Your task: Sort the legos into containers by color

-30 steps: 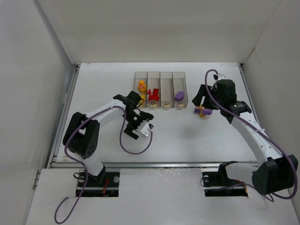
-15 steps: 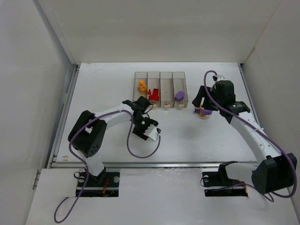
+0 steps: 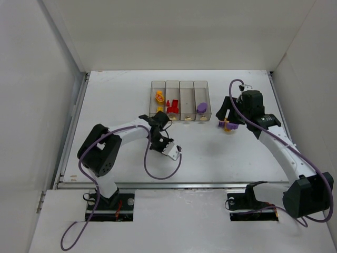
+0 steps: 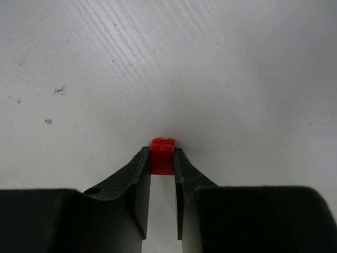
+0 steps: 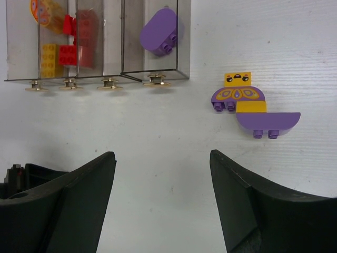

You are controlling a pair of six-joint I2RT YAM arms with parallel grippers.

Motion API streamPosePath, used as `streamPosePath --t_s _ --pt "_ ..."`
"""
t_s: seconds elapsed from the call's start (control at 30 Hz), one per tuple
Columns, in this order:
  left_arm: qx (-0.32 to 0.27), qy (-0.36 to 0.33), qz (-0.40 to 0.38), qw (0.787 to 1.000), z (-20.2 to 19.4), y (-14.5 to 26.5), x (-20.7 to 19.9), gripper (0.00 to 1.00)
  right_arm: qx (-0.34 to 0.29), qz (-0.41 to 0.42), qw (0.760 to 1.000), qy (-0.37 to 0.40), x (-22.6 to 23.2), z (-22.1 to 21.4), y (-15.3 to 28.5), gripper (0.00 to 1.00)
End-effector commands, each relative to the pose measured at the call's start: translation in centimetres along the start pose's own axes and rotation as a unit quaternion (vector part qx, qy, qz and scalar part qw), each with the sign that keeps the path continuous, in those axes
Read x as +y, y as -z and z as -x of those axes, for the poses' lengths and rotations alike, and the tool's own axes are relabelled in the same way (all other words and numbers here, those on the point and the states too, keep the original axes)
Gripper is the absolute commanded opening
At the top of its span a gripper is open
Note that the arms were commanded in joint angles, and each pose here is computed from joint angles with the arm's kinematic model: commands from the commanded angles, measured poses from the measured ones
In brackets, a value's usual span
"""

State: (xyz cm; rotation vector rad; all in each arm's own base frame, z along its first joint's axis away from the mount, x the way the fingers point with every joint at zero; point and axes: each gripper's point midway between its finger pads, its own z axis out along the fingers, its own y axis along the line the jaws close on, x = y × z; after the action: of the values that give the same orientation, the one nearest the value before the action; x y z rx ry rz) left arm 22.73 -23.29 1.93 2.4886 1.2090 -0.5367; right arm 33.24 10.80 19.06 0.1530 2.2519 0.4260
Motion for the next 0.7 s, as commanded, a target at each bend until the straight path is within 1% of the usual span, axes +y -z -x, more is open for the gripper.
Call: streamPosePath --t_s 0.0,0.03,0.1,0.13,0.17,0.2,0.33,0.43,0.47,0.5,0.53,0.57,0.6,0.63,0.67 --pt "-0.017 0.041 -0.018 0.999 0.7 -0.3 -0.9 0.00 -0.028 0.005 1.000 0.006 0.8 2.1 0.3 0.78" --pt "-0.022 0.044 -0.013 0.999 1.1 0.1 -0.3 0.00 -0.028 0.005 1.000 0.006 0.8 2.1 0.3 0.78" --pt "-0.042 0.073 -0.010 0.996 1.5 0.9 0.0 0.00 -0.028 0.005 1.000 0.006 0.8 2.1 0.3 0.78" --pt "-0.048 0.090 0.003 0.995 1.4 1.7 0.8 0.00 -0.028 0.005 1.000 0.006 0.8 2.1 0.3 0.78" --pt "-0.053 0.087 0.009 0.995 1.7 2.0 1.4 0.00 -0.028 0.005 1.000 0.006 0.8 2.1 0.3 0.78" --pt "-0.053 0.103 0.010 0.993 1.6 2.4 1.4 0.00 -0.028 0.005 1.000 0.006 0.8 2.1 0.3 0.78" --pt "-0.055 0.114 0.028 0.992 2.1 3.3 2.8 0.00 -0.028 0.005 1.000 0.006 0.8 2.1 0.1 0.78" --pt "-0.071 0.141 0.065 0.985 2.9 5.2 5.4 0.00 -0.032 0.007 0.999 0.007 0.9 2.5 0.2 0.78" --pt "-0.091 0.167 0.087 0.978 3.2 6.2 6.7 0.00 -0.032 0.007 0.999 0.007 0.9 2.5 0.2 0.78" --pt "-0.111 0.242 0.118 0.957 3.1 7.9 8.6 0.00 -0.032 0.007 0.999 0.007 0.9 2.5 0.2 0.78" --pt "-0.122 0.284 0.141 0.941 2.6 8.7 9.9 0.00 -0.032 0.007 0.999 0.007 0.9 2.5 0.2 0.78" --pt "-0.144 0.303 0.193 0.922 2.4 10.3 12.7 0.00 -0.032 0.007 0.999 0.007 0.9 2.5 0.2 0.78" --pt "-0.157 0.337 0.222 0.901 1.7 11.5 14.3 0.00 -0.032 0.007 0.999 0.007 0.9 2.5 0.2 0.78" --pt "-0.180 0.402 0.242 0.864 0.6 12.8 15.4 0.00 -0.032 0.007 0.999 0.007 0.9 2.5 0.2 0.78" --pt "-0.199 0.405 0.271 0.850 0.1 13.7 17.2 0.00 -0.028 0.005 1.000 0.006 0.8 2.3 -0.1 0.78"
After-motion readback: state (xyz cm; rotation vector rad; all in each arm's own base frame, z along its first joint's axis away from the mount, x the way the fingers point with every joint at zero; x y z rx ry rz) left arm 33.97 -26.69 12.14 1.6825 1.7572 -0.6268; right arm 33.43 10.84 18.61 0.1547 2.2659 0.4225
